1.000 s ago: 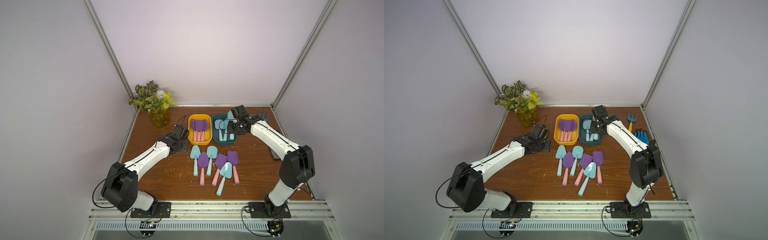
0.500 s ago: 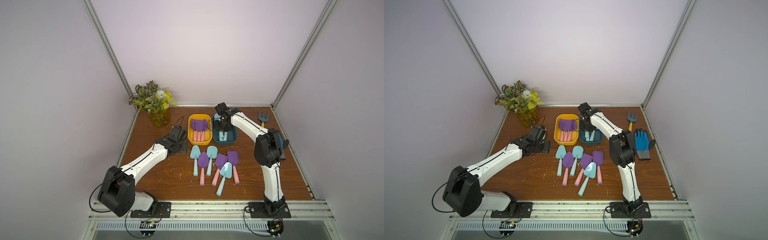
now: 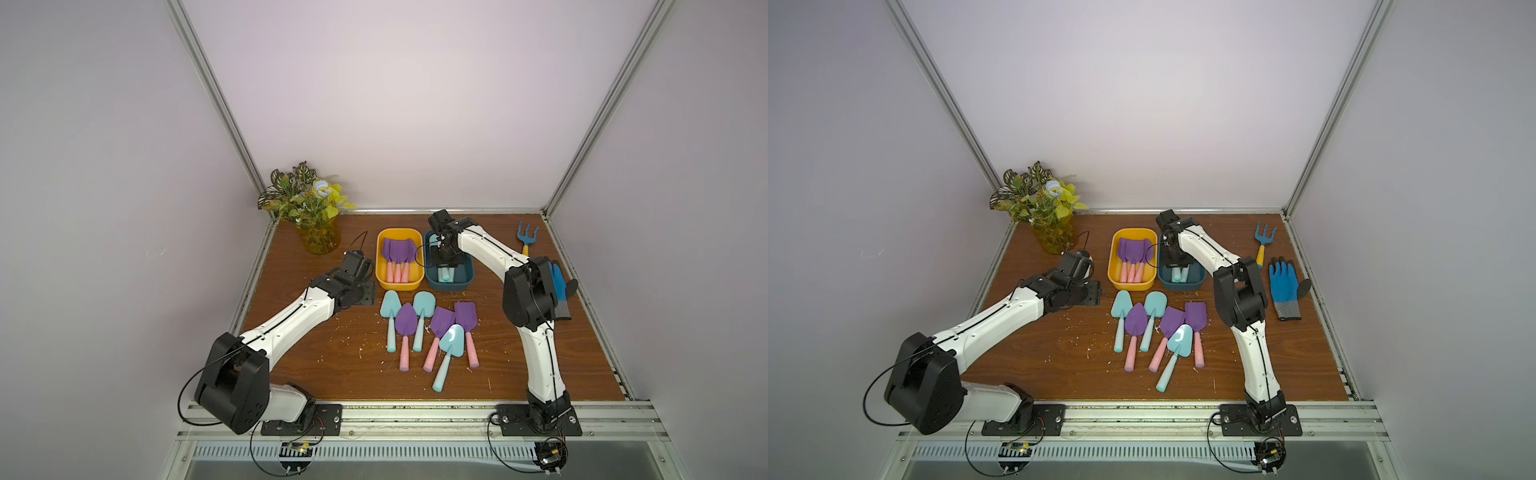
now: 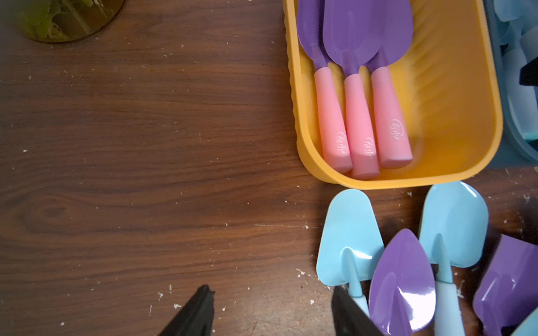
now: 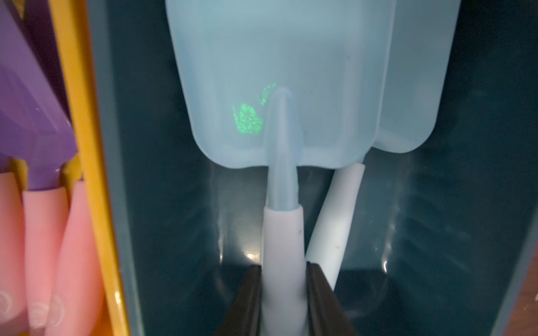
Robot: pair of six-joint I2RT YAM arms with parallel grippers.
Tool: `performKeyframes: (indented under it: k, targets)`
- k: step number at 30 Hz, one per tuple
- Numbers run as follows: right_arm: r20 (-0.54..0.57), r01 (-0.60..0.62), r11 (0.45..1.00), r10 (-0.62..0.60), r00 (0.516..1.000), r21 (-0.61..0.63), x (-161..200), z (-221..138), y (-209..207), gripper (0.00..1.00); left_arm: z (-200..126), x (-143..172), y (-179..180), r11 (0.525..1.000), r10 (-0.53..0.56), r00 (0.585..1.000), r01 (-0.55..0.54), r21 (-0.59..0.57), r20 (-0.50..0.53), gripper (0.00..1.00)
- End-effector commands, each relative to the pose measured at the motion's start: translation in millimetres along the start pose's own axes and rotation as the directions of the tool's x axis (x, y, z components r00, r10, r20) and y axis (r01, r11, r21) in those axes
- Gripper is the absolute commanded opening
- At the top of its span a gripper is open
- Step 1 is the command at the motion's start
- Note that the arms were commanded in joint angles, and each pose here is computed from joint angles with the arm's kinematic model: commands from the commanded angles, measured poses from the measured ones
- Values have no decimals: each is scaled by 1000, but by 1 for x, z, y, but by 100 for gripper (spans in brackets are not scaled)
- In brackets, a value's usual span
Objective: Sort the small shovels by color and place them into the storage box
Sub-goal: Place the shovel in the storage box.
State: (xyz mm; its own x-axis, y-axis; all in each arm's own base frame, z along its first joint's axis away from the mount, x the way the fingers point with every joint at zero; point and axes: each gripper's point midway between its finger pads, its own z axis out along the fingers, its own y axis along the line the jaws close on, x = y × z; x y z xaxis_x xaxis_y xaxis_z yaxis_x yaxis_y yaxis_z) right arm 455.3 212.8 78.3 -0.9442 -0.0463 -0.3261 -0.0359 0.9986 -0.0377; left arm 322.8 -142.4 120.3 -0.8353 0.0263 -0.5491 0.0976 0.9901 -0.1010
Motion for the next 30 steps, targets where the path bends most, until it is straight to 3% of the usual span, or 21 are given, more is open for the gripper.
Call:
performKeyframes:
  k: [1,14,30]
  targets:
    - [29,-4,1000,3,1000,14,-11,-8,-5,4,-2,-1,3,1000,1,1000,-1,5,6,66]
    - [17,-8,1000,8,1000,21,-11,5,-6,8,-1,0,3,1000,-3,1000,3,8,1,66]
    - [10,-16,1000,16,1000,26,-11,12,-9,25,0,0,4,1000,-7,1000,7,10,1,66]
